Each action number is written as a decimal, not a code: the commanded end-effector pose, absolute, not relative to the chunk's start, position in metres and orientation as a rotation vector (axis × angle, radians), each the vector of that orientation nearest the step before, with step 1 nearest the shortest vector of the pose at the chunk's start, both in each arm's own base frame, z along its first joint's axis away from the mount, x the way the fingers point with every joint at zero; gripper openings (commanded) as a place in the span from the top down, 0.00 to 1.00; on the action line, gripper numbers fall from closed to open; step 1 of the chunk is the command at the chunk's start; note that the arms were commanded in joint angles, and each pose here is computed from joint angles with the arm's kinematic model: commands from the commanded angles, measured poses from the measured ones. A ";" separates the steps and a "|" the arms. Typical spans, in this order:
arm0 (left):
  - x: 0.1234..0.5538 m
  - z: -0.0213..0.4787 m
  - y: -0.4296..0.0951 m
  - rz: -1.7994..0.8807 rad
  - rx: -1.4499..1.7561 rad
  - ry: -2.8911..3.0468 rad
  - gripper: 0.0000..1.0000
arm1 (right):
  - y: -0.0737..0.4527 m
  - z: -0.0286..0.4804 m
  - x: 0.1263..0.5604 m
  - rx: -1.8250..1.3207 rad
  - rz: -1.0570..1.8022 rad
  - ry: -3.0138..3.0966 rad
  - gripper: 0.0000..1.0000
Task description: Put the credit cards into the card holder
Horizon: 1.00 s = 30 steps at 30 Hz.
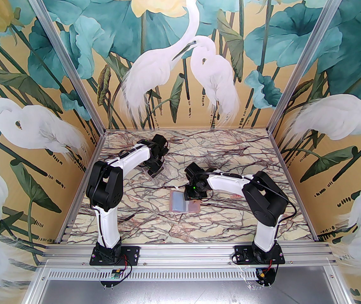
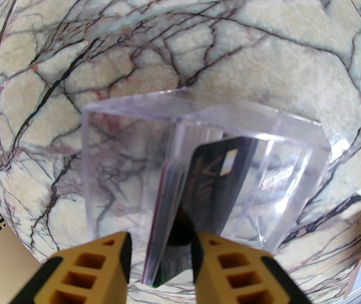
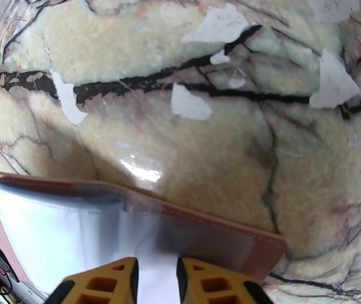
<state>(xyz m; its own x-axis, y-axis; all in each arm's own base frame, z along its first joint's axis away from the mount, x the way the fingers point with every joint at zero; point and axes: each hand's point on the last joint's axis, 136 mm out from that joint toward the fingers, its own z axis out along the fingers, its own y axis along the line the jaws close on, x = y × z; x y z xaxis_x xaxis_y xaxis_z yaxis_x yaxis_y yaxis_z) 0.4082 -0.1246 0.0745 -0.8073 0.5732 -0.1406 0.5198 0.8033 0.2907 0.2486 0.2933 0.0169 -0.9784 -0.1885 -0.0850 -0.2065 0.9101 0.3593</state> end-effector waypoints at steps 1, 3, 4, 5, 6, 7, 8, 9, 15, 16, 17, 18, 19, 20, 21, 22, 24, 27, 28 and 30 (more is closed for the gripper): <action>0.411 0.082 -0.122 0.393 0.856 2.741 0.61 | 0.292 -0.009 0.243 -0.342 0.550 3.067 0.69; 0.411 0.083 -0.122 0.396 0.855 2.738 0.61 | 0.292 -0.009 0.242 -0.342 0.549 3.069 0.70; 0.411 0.083 -0.121 0.400 0.856 2.737 0.61 | 0.292 -0.009 0.242 -0.340 0.550 3.068 0.69; 0.411 0.084 -0.121 0.402 0.852 2.735 0.61 | 0.293 -0.009 0.243 -0.342 0.551 3.067 0.69; 0.412 0.085 -0.121 0.404 0.852 2.733 0.61 | 0.293 -0.008 0.243 -0.341 0.551 3.067 0.69; 0.412 0.086 -0.122 0.404 0.853 2.728 0.61 | 0.293 -0.009 0.243 -0.341 0.550 3.068 0.69; 0.412 0.086 -0.121 0.406 0.852 2.729 0.61 | 0.292 -0.009 0.242 -0.342 0.551 3.068 0.69; 0.412 0.086 -0.121 0.406 0.850 2.729 0.61 | 0.292 -0.009 0.242 -0.340 0.550 3.069 0.69; 0.412 0.087 -0.121 0.406 0.846 2.728 0.62 | 0.293 -0.009 0.243 -0.344 0.552 3.068 0.69; 0.412 0.087 -0.120 0.411 0.846 2.728 0.62 | 0.293 -0.009 0.243 -0.344 0.552 3.068 0.69; 0.412 0.088 -0.121 0.408 0.845 2.727 0.62 | 0.293 -0.009 0.243 -0.344 0.552 3.068 0.69; 0.412 0.088 -0.121 0.410 0.845 2.723 0.62 | 0.293 -0.009 0.242 -0.343 0.551 3.069 0.69; 0.413 0.089 -0.120 0.409 0.842 2.723 0.62 | 0.293 -0.009 0.243 -0.345 0.552 3.068 0.69; 0.413 0.090 -0.120 0.412 0.841 2.720 0.62 | 0.293 -0.009 0.243 -0.345 0.552 3.068 0.69; 0.413 0.091 -0.120 0.412 0.841 2.719 0.62 | 0.293 -0.009 0.242 -0.345 0.552 3.068 0.69; 0.413 0.091 -0.120 0.412 0.841 2.718 0.62 | 0.293 -0.009 0.242 -0.344 0.551 3.069 0.69; 0.413 0.092 -0.119 0.415 0.838 2.720 0.62 | 0.293 -0.009 0.243 -0.345 0.553 3.067 0.69; 0.413 0.093 -0.119 0.417 0.835 2.716 0.62 | 0.293 -0.008 0.243 -0.344 0.553 3.067 0.69; 0.413 0.094 -0.119 0.414 0.835 2.715 0.63 | 0.292 -0.009 0.242 -0.344 0.551 3.069 0.69; 0.413 0.096 -0.119 0.413 0.833 2.714 0.63 | 0.292 -0.010 0.242 -0.344 0.549 3.071 0.69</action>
